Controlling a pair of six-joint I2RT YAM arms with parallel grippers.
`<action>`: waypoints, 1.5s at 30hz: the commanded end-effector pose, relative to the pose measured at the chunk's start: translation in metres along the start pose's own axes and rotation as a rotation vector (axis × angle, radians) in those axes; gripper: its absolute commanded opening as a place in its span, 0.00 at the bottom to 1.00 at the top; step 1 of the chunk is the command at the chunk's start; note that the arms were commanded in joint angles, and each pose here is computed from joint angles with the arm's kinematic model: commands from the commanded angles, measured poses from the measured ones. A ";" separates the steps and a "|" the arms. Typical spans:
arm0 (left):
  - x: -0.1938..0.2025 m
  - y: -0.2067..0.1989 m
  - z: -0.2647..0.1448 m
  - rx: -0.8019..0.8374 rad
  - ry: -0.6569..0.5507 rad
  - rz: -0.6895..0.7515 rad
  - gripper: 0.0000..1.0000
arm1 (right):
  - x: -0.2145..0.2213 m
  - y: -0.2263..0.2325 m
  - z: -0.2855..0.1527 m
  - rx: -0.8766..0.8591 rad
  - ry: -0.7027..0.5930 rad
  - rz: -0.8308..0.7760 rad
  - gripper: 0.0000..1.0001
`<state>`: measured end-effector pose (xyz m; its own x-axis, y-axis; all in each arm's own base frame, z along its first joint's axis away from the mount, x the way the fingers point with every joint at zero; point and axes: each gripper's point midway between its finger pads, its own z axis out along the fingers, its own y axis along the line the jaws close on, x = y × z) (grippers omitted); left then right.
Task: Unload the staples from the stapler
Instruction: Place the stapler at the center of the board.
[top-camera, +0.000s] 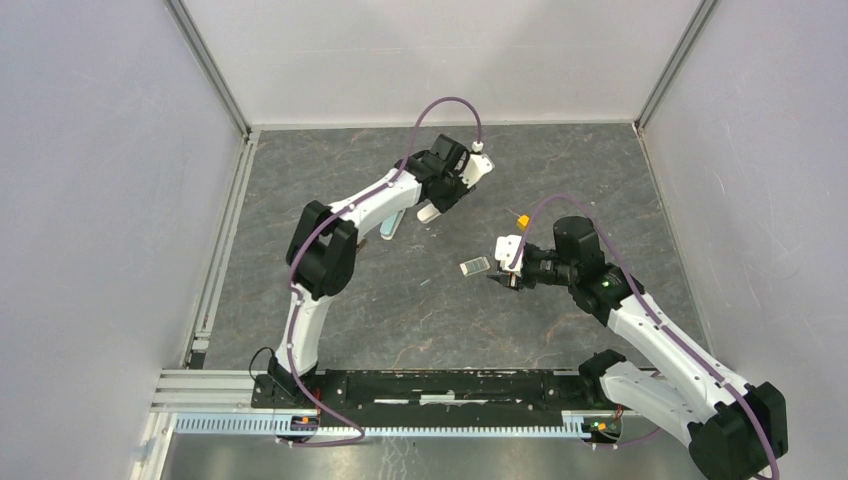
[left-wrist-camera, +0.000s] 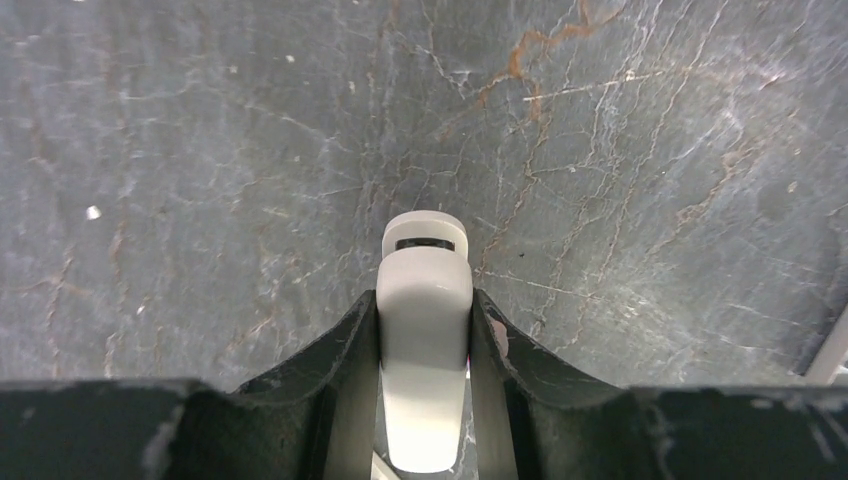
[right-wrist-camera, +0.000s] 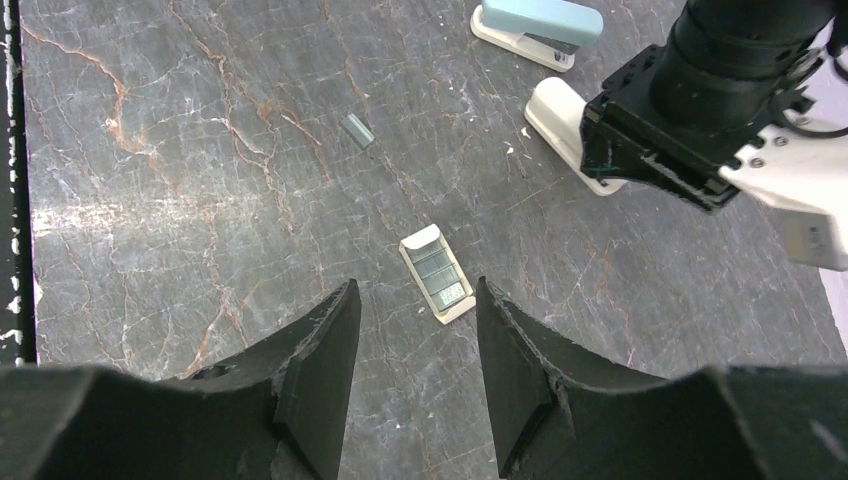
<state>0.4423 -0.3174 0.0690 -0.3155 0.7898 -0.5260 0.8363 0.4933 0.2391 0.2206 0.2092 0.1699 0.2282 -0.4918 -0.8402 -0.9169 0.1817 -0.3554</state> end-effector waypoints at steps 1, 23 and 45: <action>-0.007 0.013 0.001 0.034 -0.005 0.078 0.09 | 0.000 -0.004 -0.002 0.014 0.001 -0.019 0.53; -0.055 0.036 -0.045 0.005 -0.162 -0.156 0.60 | 0.003 -0.002 -0.002 -0.001 0.002 -0.015 0.53; 0.036 0.070 -0.112 -0.214 -0.364 -0.786 0.98 | 0.007 0.001 -0.001 -0.026 -0.010 0.010 0.54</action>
<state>0.4263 -0.2104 0.1653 -0.5017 0.1725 -0.8477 0.4459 0.8913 -0.0825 0.2221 0.2028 0.1650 0.2132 -0.4967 -0.8413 -0.9232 0.1795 -0.3399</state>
